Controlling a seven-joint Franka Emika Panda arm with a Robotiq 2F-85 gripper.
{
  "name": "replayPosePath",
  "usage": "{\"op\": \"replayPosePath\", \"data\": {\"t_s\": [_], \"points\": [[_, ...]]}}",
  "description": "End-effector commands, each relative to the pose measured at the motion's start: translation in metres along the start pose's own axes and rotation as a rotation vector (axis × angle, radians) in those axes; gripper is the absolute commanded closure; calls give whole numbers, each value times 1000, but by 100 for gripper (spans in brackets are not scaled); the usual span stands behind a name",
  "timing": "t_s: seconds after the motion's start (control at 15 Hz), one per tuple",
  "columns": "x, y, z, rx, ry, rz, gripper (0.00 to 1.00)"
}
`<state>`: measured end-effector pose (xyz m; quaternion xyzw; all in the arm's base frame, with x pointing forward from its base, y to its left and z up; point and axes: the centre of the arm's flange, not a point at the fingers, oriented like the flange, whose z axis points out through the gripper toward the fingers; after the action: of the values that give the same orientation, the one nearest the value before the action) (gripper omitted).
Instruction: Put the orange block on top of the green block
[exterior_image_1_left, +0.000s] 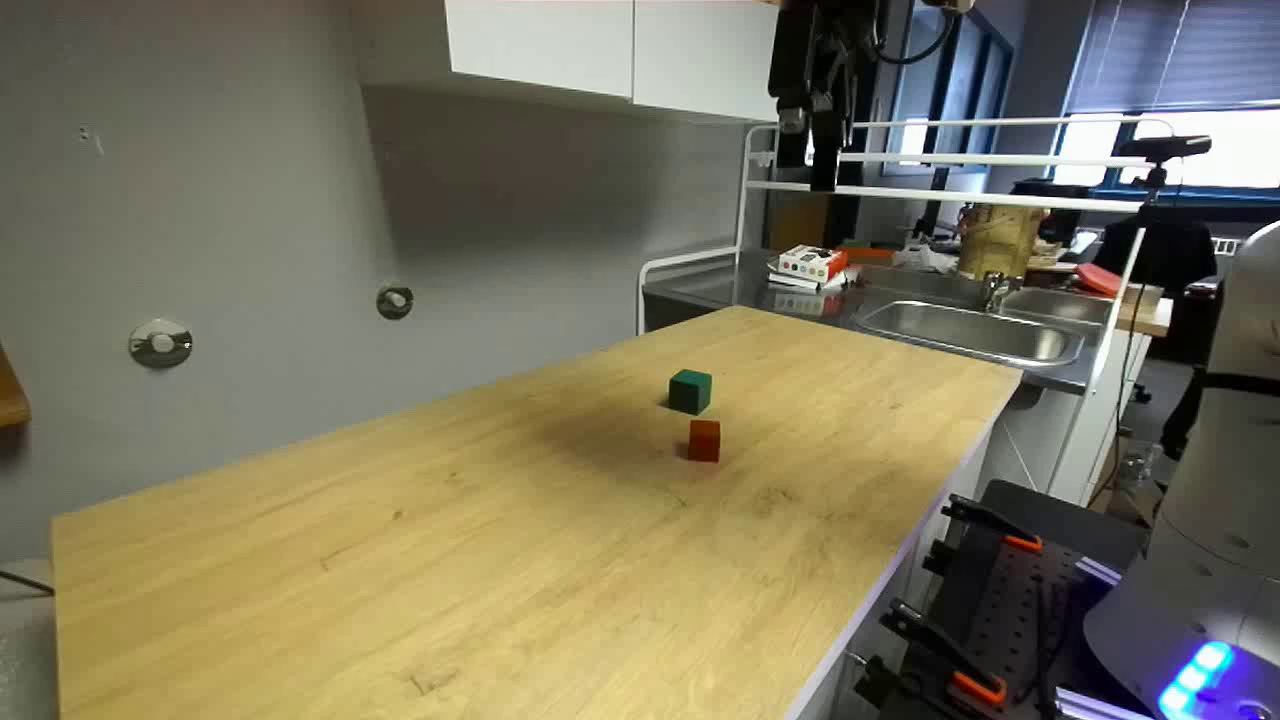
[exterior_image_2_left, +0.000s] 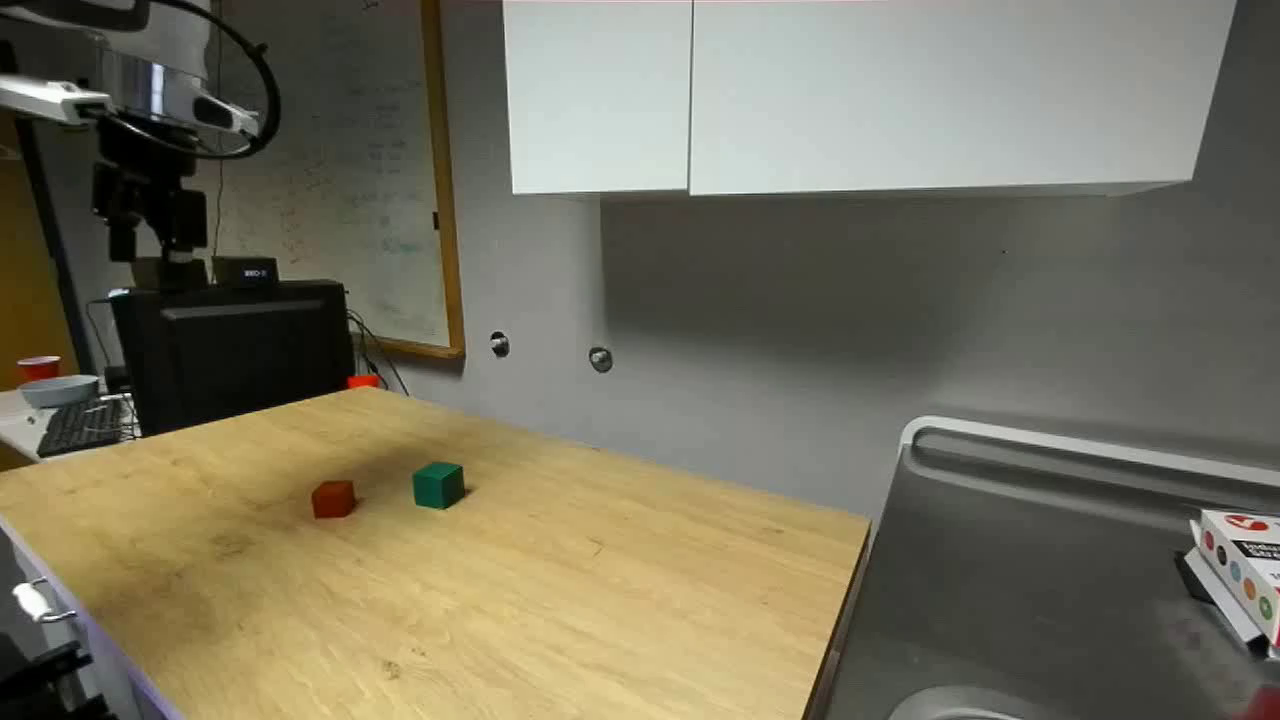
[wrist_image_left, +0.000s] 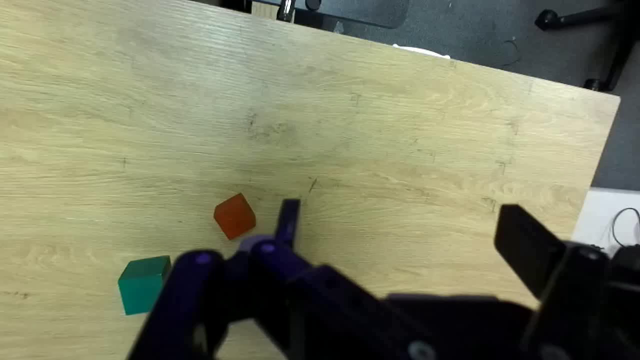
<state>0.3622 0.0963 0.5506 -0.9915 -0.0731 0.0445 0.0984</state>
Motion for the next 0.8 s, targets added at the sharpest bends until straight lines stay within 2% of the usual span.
{"op": "replayPosePath", "data": {"t_s": [0.0,0.73], "points": [[0,0,0,0,2,0,0],[4,2,0,2,7,23,0]]}}
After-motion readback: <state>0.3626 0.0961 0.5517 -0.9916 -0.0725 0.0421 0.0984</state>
